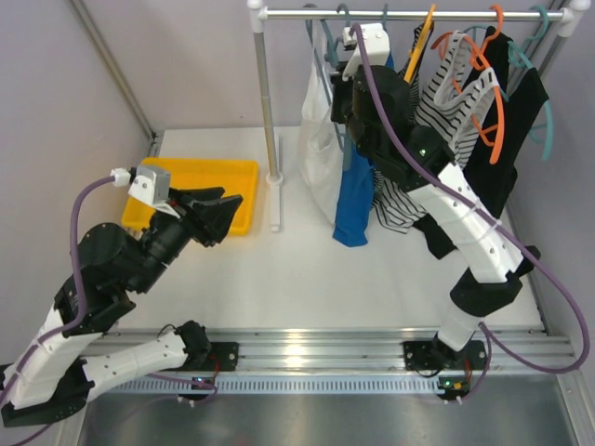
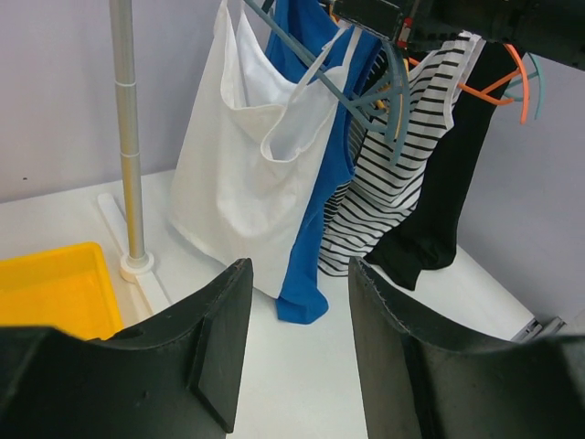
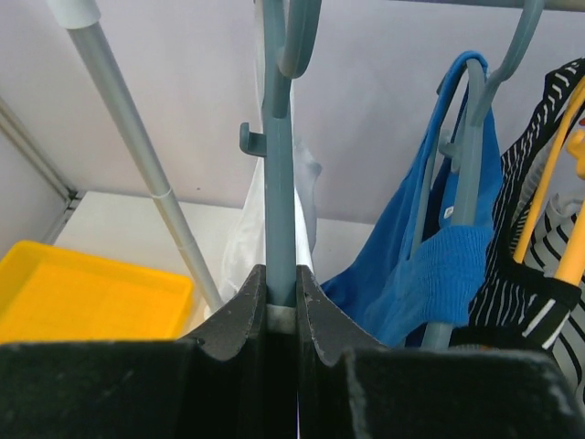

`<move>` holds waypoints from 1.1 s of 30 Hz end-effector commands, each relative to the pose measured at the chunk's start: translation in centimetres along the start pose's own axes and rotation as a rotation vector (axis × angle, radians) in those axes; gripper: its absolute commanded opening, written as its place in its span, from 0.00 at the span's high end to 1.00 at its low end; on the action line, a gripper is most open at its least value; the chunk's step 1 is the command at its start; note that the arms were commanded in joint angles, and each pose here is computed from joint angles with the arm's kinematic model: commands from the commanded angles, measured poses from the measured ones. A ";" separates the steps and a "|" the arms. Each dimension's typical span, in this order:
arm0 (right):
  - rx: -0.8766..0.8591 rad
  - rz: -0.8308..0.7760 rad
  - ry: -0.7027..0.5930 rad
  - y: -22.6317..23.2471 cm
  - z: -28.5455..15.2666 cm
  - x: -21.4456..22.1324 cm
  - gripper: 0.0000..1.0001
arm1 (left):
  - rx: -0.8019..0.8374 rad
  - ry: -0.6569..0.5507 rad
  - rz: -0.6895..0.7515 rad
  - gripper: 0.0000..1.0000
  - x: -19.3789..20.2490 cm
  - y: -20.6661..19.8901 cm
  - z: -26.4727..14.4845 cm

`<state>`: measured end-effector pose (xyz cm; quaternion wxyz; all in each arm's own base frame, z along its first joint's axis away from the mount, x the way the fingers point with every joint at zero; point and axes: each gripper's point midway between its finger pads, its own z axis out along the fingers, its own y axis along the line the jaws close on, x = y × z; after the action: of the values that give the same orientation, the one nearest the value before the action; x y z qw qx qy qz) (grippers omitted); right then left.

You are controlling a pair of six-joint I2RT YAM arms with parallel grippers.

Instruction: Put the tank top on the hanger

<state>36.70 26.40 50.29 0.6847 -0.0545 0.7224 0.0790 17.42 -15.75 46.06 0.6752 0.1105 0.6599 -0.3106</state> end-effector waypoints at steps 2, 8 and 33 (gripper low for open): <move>0.006 0.078 -0.155 -0.3 1.3 -4.7 1.00 | 0.021 -0.014 0.030 0.49 -0.4 -0.1 -0.3; 0.012 0.079 -0.173 0.3 3.6 -4.3 1.00 | 0.012 -0.026 0.052 0.48 -0.3 0.2 -0.4; 0.071 0.075 -0.167 -0.8 9.3 -1.8 1.00 | -0.008 -0.002 0.128 0.45 1.1 0.7 0.8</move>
<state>45.75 28.51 47.68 0.7062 -0.0319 0.7052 0.0538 18.00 -15.92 43.86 0.6804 0.1538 0.6654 -0.2658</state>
